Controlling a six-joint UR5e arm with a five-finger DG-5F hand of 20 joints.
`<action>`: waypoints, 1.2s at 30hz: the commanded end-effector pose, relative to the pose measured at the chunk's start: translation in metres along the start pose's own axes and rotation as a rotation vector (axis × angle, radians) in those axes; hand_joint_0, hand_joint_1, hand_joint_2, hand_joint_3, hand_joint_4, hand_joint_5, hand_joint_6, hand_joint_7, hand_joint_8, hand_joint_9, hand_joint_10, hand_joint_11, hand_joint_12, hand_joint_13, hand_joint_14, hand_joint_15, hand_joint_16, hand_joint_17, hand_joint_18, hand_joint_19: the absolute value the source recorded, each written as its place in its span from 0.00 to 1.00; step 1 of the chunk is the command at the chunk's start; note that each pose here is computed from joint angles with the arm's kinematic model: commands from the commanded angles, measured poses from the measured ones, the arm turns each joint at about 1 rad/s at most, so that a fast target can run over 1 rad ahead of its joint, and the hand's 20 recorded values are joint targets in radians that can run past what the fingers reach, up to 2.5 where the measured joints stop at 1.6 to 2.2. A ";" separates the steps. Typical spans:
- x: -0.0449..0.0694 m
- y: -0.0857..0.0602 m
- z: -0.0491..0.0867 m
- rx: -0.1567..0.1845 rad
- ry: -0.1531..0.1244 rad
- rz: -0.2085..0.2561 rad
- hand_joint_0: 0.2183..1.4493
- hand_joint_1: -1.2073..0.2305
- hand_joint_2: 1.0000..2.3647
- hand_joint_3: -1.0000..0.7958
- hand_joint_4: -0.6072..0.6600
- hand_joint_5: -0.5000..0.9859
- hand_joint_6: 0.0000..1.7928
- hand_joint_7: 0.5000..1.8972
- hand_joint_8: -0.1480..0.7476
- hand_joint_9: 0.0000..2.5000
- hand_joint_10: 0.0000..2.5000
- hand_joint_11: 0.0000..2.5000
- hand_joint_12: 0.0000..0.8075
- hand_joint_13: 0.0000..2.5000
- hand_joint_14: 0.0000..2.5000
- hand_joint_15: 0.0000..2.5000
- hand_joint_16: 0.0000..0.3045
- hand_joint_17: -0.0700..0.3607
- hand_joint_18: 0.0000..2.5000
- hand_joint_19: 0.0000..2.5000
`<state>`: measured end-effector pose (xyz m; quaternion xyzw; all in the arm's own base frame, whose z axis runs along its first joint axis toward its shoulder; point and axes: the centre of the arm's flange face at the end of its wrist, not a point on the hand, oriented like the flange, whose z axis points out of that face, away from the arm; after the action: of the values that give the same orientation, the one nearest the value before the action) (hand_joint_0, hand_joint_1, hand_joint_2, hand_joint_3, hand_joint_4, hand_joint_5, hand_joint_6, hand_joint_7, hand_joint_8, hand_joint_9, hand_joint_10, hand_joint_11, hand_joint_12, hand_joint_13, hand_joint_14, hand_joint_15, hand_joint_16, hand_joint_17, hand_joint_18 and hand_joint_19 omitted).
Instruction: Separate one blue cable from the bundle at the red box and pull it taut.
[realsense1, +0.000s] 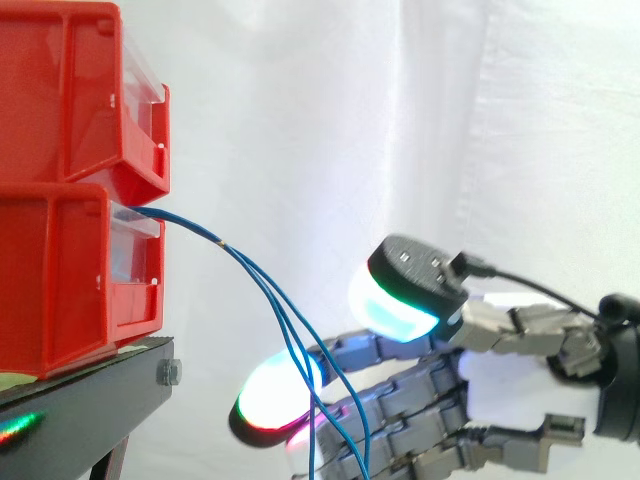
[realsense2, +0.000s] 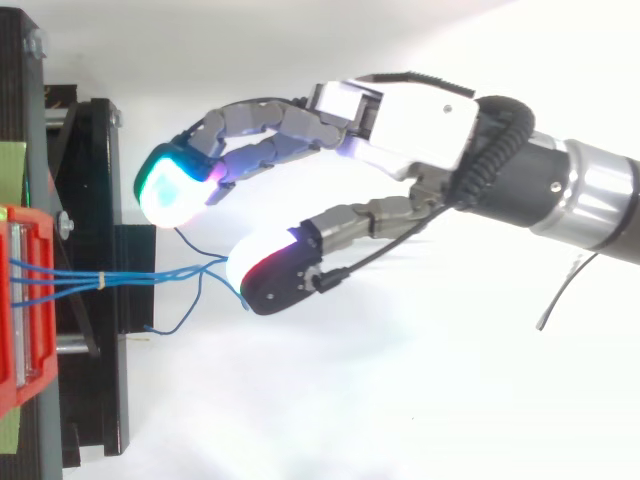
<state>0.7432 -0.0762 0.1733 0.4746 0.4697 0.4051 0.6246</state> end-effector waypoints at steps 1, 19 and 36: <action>0.006 -0.011 0.012 -0.013 0.013 0.056 0.26 0.38 0.00 0.28 0.67 0.20 0.28 0.34 0.55 0.24 0.01 0.22 0.43 0.26 0.01 0.18 0.13 0.38 0.25 0.13; 0.022 -0.011 0.028 -0.083 0.022 0.198 0.27 0.41 0.00 0.28 0.65 0.21 0.28 0.46 0.56 0.26 0.01 0.24 0.46 0.30 0.01 0.20 0.14 0.39 0.28 0.15; 0.056 -0.033 0.041 -0.110 0.138 0.269 0.27 0.40 0.00 0.29 0.65 0.21 0.28 0.45 0.56 0.26 0.01 0.24 0.46 0.31 0.01 0.20 0.15 0.40 0.29 0.17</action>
<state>0.7954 -0.0438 0.1349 0.4737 0.4188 0.5344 0.5609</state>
